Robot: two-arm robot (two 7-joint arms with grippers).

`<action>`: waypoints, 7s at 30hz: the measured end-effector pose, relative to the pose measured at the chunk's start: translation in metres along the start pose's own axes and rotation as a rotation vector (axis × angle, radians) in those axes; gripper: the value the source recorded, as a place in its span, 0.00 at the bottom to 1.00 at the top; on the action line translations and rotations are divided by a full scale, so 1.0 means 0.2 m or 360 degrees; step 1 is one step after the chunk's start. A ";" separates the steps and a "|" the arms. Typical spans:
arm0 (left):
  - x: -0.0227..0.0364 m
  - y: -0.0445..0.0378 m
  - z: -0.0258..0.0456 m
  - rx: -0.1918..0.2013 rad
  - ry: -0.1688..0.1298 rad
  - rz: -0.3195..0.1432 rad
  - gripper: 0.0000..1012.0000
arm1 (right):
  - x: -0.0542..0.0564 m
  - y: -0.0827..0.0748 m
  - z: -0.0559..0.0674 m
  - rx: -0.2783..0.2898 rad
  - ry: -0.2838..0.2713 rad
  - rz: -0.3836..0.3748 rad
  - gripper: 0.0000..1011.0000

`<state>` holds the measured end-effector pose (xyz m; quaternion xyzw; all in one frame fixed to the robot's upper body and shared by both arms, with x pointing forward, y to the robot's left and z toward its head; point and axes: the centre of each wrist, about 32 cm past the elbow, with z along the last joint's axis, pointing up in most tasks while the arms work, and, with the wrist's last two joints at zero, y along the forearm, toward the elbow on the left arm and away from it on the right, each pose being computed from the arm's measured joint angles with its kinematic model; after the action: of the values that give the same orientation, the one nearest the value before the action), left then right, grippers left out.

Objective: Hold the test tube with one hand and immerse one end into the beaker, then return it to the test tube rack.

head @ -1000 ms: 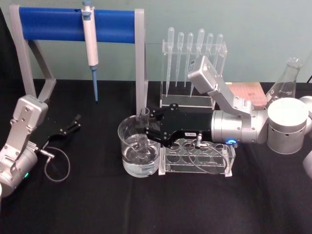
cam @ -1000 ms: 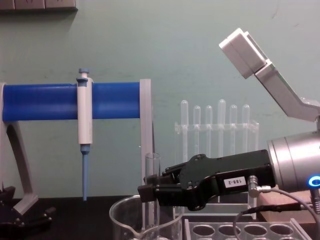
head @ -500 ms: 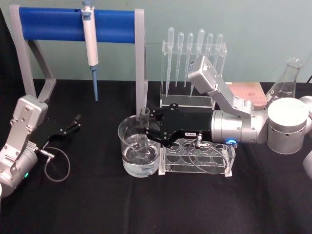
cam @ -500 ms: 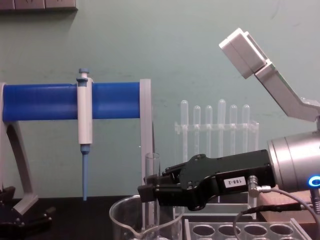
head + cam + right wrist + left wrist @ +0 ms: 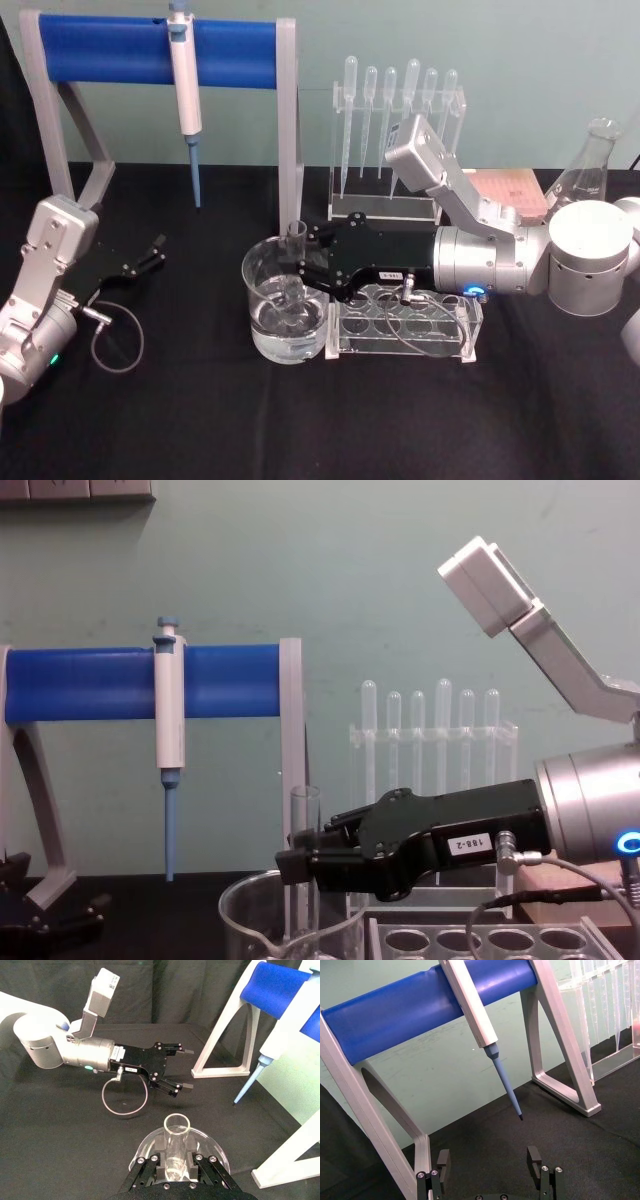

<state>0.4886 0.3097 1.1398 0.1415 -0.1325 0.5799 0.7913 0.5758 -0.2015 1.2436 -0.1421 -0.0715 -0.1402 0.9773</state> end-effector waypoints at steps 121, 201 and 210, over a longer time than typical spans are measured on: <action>0.000 0.000 0.000 0.0000 0.0000 0.0000 0.99 | 0.00 0.00 0.00 0.0000 0.0000 0.0000 0.24; 0.000 0.000 0.000 0.0000 0.0000 0.0000 0.99 | 0.03 -0.16 0.32 0.0084 -0.0068 -0.0083 0.24; 0.000 0.000 0.000 0.0000 0.0000 0.0000 0.99 | 0.04 -0.26 0.44 0.0151 -0.0038 -0.0095 0.24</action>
<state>0.4886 0.3097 1.1398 0.1415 -0.1325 0.5799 0.7913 0.5585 -0.2250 1.3415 -0.0951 -0.0939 -0.1639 0.9774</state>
